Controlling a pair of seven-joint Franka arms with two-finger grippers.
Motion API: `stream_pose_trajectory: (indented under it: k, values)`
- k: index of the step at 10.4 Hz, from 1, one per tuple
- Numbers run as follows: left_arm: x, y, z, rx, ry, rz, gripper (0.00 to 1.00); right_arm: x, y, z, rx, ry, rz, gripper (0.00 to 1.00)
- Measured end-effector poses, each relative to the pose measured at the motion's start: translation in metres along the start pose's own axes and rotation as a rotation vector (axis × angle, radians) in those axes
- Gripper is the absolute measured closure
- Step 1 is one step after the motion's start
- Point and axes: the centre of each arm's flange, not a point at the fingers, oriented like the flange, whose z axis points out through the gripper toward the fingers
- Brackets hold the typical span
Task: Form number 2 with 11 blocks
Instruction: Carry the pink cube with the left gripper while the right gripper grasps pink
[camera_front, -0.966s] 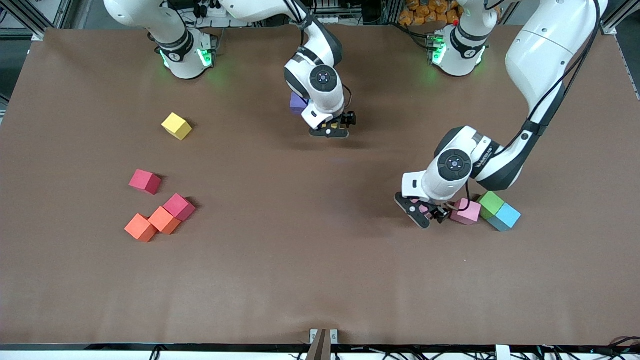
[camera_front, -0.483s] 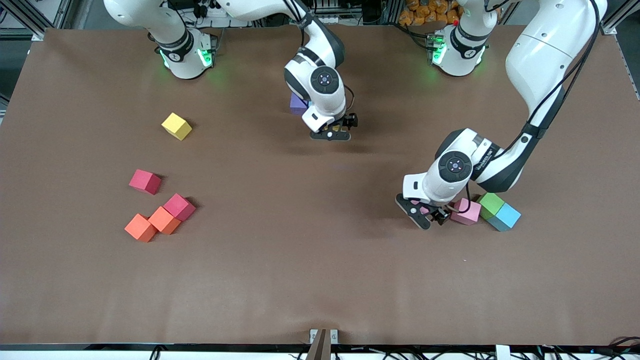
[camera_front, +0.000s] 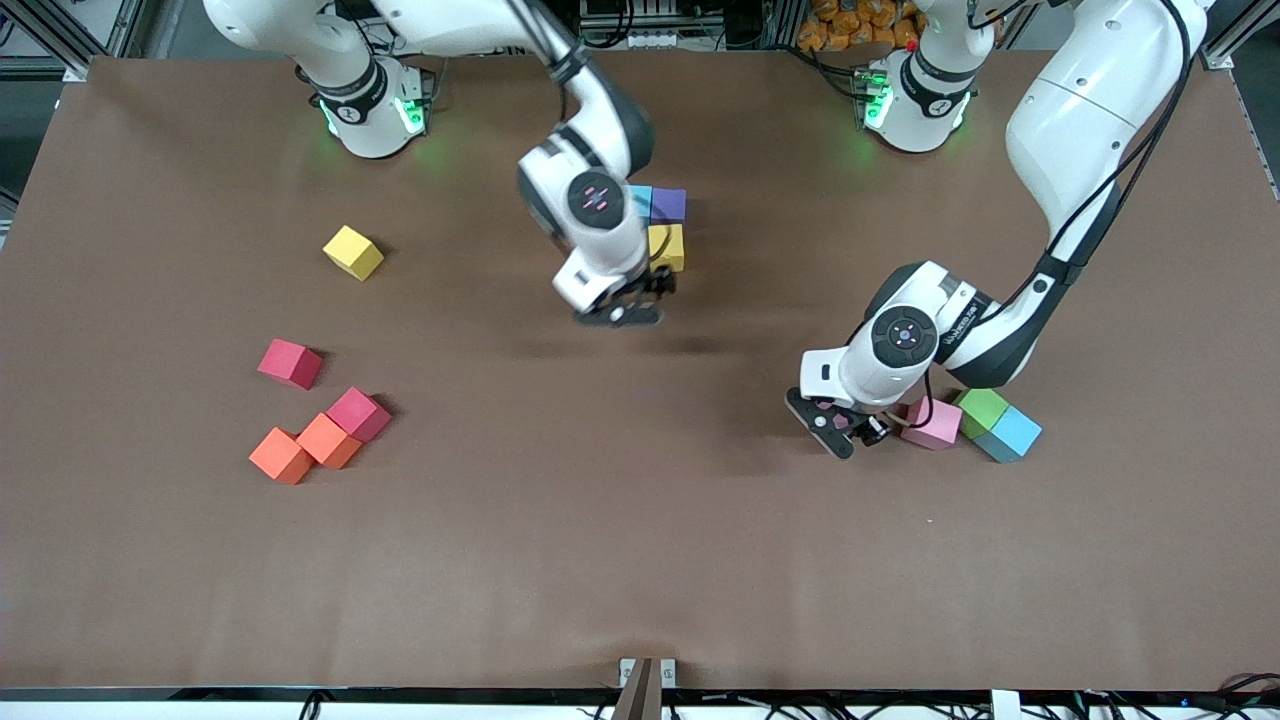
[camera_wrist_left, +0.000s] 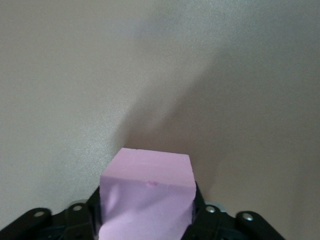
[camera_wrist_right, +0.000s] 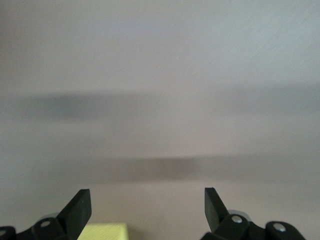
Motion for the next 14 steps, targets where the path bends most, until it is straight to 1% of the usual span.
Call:
stream_pose_trajectory:
  k: [1,2,3,4,5,6,7,8,9,10,12,14]
  values:
    - [0.001,0.001,0.000,0.000,0.001,-0.009,0.36,0.026,0.029,-0.008,-0.007,0.014,-0.021,0.00]
    - [0.002,0.001,-0.001,0.000,0.004,-0.055,0.37,0.047,0.057,-0.014,-0.029,0.033,-0.055,0.00]
    - [0.006,0.005,-0.003,-0.001,0.012,-0.132,0.37,0.065,0.083,-0.018,-0.053,0.047,-0.096,0.00]
    - [0.014,0.017,-0.008,-0.004,0.021,-0.233,0.37,0.082,0.110,-0.022,-0.064,0.052,-0.140,0.00]
    - [0.025,0.035,-0.012,-0.011,0.030,-0.342,0.37,0.096,0.138,-0.025,-0.072,0.038,-0.185,0.00]
    - [0.036,0.058,-0.015,-0.019,0.032,-0.463,0.37,0.108,0.169,-0.027,-0.078,0.006,-0.227,0.00]
    - [0.045,0.077,-0.017,-0.028,0.031,-0.574,0.37,0.117,0.195,-0.031,-0.078,-0.015,-0.262,0.00]
    - [0.051,0.092,-0.020,-0.038,0.030,-0.682,0.37,0.122,0.216,-0.038,-0.074,-0.037,-0.291,0.00]
    - [0.057,0.107,-0.023,-0.048,0.023,-0.792,0.37,0.123,0.236,-0.049,-0.067,-0.072,-0.303,0.00]
    - [0.061,0.124,-0.027,-0.053,0.006,-0.890,0.37,0.121,0.253,-0.065,-0.059,-0.091,-0.303,0.00]
    - [0.070,0.157,-0.038,-0.071,-0.013,-1.054,0.37,0.108,0.292,-0.093,-0.068,-0.087,-0.273,0.00]
    - [0.077,0.182,-0.047,-0.096,-0.026,-1.180,0.37,0.100,0.373,-0.115,-0.077,-0.078,-0.203,0.00]
